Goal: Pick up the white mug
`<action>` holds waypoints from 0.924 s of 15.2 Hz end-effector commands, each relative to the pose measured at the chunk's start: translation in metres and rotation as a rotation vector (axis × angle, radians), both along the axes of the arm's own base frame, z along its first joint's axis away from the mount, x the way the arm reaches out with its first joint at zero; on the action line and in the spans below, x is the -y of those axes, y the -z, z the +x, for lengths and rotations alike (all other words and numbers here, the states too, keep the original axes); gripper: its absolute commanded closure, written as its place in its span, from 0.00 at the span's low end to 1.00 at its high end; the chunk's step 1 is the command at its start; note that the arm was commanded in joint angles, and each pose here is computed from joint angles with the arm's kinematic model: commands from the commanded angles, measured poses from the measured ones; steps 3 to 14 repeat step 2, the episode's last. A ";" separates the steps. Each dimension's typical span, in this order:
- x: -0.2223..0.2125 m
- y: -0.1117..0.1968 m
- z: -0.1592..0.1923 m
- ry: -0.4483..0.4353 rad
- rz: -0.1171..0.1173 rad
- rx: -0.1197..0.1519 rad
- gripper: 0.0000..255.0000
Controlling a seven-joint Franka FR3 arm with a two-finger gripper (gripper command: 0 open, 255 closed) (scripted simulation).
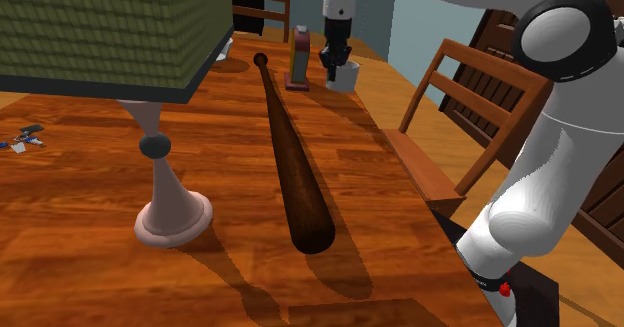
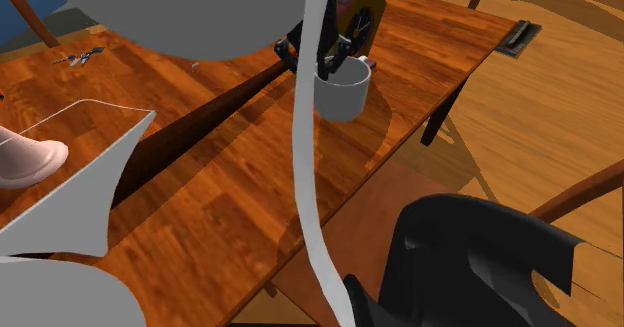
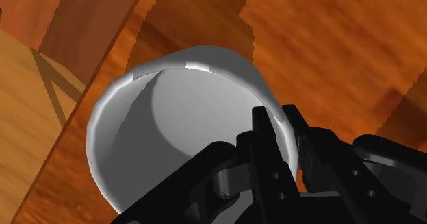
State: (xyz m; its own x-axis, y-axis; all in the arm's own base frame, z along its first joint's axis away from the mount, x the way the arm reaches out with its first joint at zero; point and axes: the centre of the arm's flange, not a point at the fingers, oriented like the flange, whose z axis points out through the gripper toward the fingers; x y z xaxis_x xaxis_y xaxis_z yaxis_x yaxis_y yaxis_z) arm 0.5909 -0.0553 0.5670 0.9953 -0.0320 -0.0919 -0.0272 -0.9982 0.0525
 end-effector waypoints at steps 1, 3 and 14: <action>0.000 -0.006 0.000 0.000 0.000 0.000 1.00; 0.000 -0.006 0.000 0.000 0.000 0.000 1.00; 0.000 -0.006 0.000 0.000 0.000 0.000 1.00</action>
